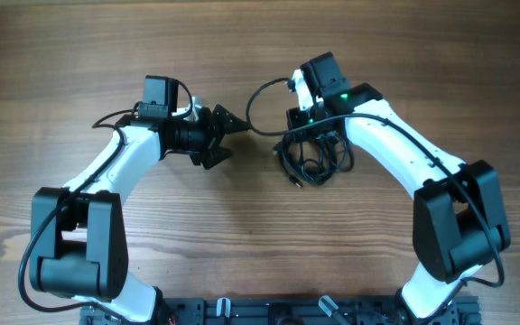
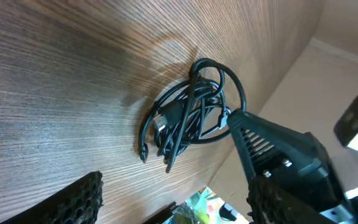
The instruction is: Untangle cables
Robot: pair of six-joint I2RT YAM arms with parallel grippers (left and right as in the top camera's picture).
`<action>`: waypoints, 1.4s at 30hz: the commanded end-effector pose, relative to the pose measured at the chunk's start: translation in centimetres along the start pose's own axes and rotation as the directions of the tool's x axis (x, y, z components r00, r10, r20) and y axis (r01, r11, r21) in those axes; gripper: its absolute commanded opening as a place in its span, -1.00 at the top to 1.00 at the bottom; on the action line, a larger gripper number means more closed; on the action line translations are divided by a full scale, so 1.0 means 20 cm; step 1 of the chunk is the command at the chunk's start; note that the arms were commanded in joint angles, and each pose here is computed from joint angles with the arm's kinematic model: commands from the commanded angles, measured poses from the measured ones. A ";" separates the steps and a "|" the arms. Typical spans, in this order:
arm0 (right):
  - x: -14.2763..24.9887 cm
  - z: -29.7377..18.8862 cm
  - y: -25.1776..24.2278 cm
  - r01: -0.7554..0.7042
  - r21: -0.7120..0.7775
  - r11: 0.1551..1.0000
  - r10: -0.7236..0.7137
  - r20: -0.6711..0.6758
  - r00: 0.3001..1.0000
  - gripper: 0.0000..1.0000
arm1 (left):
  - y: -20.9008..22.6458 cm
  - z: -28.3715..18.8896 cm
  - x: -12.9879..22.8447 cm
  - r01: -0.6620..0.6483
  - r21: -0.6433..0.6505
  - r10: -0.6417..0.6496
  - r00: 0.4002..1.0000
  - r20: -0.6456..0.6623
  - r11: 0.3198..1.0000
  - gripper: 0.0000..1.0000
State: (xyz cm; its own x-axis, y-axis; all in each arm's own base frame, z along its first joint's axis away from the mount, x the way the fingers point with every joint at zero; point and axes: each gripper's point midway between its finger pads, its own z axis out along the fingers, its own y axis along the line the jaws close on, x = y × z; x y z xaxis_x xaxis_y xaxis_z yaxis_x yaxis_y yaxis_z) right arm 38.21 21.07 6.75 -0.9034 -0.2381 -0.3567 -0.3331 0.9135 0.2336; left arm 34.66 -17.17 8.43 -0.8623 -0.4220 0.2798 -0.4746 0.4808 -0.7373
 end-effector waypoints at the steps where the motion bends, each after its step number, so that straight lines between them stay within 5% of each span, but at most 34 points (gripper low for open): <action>1: -0.16 -0.18 0.18 0.027 -0.216 0.976 -0.008 0.088 0.996 0.91 | -0.03 -0.02 0.00 -0.085 0.003 0.085 0.996 0.018 0.996 -0.47; 2: -0.23 -0.31 0.25 0.044 -0.313 0.949 -0.003 0.130 0.991 0.91 | -0.03 -0.02 0.00 -0.117 0.002 0.117 0.993 0.019 0.993 -0.54; 3: -0.30 -0.50 0.31 0.037 -0.412 0.910 0.037 0.169 0.985 0.91 | -0.03 -0.02 0.00 -0.170 0.003 0.170 0.985 0.017 0.985 -0.88; 4: -0.34 -0.62 0.32 0.009 -0.461 0.887 0.085 0.183 0.979 0.91 | -0.04 -0.02 0.01 -0.225 0.017 0.225 0.974 0.005 0.974 -1.00; 8: -0.28 -0.83 0.36 -0.022 -0.616 0.787 0.131 0.131 0.983 0.91 | -0.19 -0.04 0.13 -0.450 0.214 0.470 0.881 -0.050 0.867 -0.99; 16: -0.18 -0.81 0.41 -0.018 -0.670 0.742 0.091 0.075 0.993 0.91 | -0.35 -0.07 0.03 -0.567 0.261 0.565 0.820 0.088 0.782 -1.00; 25: -0.49 -0.64 0.25 0.112 -0.548 0.829 0.091 0.330 0.940 0.91 | -0.26 -0.06 -0.09 -0.495 0.140 0.478 0.867 0.139 0.858 -1.00; 29: -0.16 -0.35 0.05 -0.159 -0.382 0.910 0.189 0.042 0.981 0.91 | -0.15 -0.08 -0.11 -0.413 0.082 0.403 0.908 0.118 0.907 -1.00; 34: 0.47 -0.22 0.01 -0.352 -0.261 0.899 0.241 -0.378 0.894 0.87 | -0.14 -0.08 -0.14 -0.408 0.056 0.397 0.907 0.136 0.911 -1.00; 37: 0.66 -0.17 -0.08 -0.364 -0.133 0.922 0.271 -0.451 0.851 0.68 | -0.13 -0.08 -0.14 -0.406 0.055 0.396 0.908 0.134 0.912 -1.00; 42: 0.65 -0.27 -0.14 -0.334 -0.036 0.942 0.278 -0.475 0.835 -0.04 | -0.13 -0.08 -0.14 -0.400 0.050 0.391 0.911 0.132 0.915 -1.00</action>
State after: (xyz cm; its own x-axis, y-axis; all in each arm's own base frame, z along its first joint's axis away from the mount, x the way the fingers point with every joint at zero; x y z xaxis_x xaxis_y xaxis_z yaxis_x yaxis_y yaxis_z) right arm 23.74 14.46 5.63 -0.9592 -0.0946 0.2665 0.0289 0.9047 0.4252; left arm 37.76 -16.17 9.87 -0.9517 -0.2919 -0.0954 -0.0919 0.5671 -0.8185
